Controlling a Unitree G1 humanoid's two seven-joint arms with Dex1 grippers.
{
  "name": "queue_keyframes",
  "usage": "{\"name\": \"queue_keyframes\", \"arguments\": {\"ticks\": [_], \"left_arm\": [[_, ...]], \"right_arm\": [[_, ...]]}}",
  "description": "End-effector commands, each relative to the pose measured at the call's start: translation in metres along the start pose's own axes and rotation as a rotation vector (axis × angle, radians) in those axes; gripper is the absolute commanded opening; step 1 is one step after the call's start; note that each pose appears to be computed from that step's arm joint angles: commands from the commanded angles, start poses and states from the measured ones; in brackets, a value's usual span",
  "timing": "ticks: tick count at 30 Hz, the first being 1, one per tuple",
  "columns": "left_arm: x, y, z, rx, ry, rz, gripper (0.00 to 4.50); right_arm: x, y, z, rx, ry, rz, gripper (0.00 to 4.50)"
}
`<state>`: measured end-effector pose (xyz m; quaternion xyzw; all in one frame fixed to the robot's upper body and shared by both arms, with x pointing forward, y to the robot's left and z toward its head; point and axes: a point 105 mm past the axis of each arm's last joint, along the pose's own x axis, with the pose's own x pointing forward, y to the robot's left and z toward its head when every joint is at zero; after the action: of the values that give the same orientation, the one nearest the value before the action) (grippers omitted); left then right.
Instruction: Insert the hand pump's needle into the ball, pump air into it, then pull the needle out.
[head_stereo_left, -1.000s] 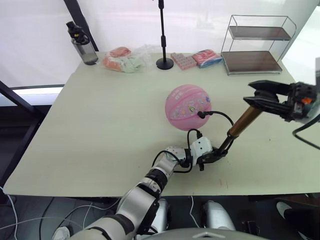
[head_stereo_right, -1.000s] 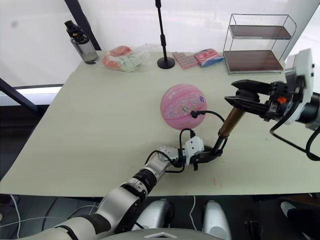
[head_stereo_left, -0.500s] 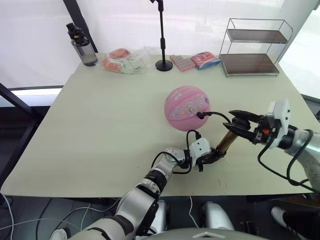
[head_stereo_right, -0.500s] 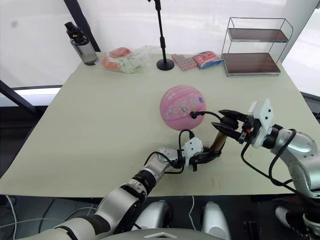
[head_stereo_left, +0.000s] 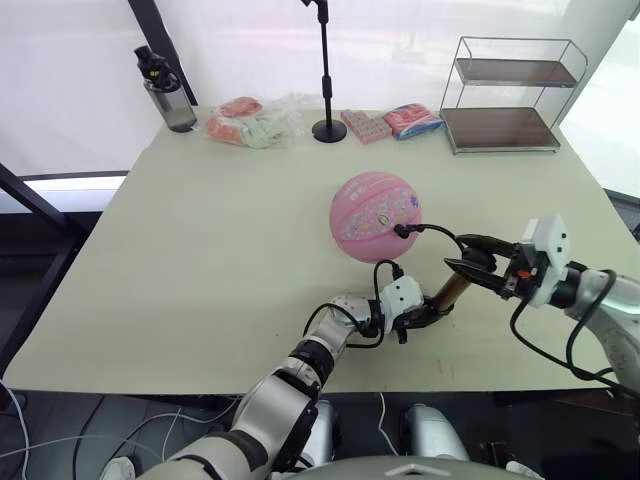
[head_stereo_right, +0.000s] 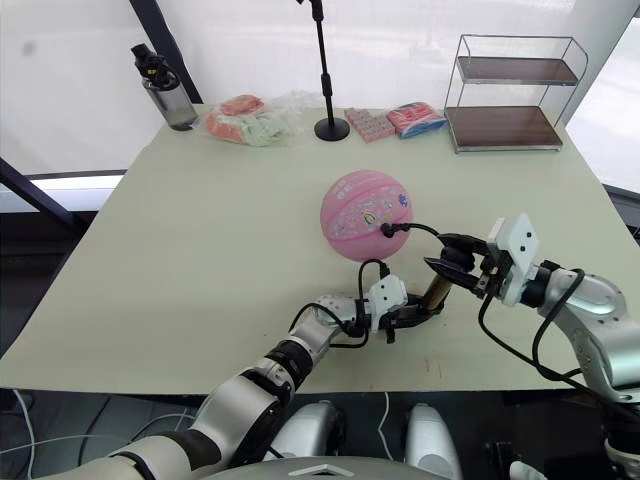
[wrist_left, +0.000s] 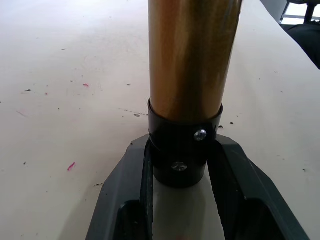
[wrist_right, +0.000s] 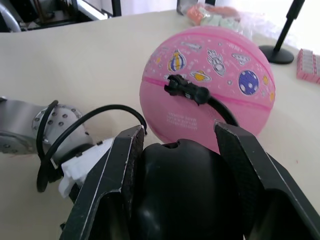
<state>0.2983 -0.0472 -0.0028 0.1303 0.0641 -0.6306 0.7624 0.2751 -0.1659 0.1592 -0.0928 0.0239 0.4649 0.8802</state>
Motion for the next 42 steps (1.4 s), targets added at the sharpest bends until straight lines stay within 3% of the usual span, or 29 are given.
{"name": "queue_keyframes", "arguments": {"ticks": [1, 10, 21, 33, 42], "left_arm": [[-0.014, -0.015, -0.042, -0.098, 0.133, -0.028, 1.09], [-0.014, -0.015, -0.042, -0.097, 0.134, -0.031, 1.09], [-0.014, -0.015, -0.042, -0.097, 0.136, -0.031, 1.09], [-0.014, -0.017, -0.043, -0.092, 0.138, -0.040, 1.09], [-0.015, -0.016, -0.044, -0.093, 0.140, -0.034, 1.09]], "right_arm": [[-0.011, -0.005, 0.039, -0.018, -0.071, 0.012, 1.87], [-0.028, -0.015, 0.101, -0.105, -0.133, 0.011, 1.87], [-0.038, -0.017, 0.137, -0.168, -0.155, 0.007, 1.87], [-0.029, -0.007, 0.122, -0.122, -0.093, 0.074, 1.87], [-0.014, 0.000, 0.072, -0.074, 0.015, 0.100, 1.87]]}}
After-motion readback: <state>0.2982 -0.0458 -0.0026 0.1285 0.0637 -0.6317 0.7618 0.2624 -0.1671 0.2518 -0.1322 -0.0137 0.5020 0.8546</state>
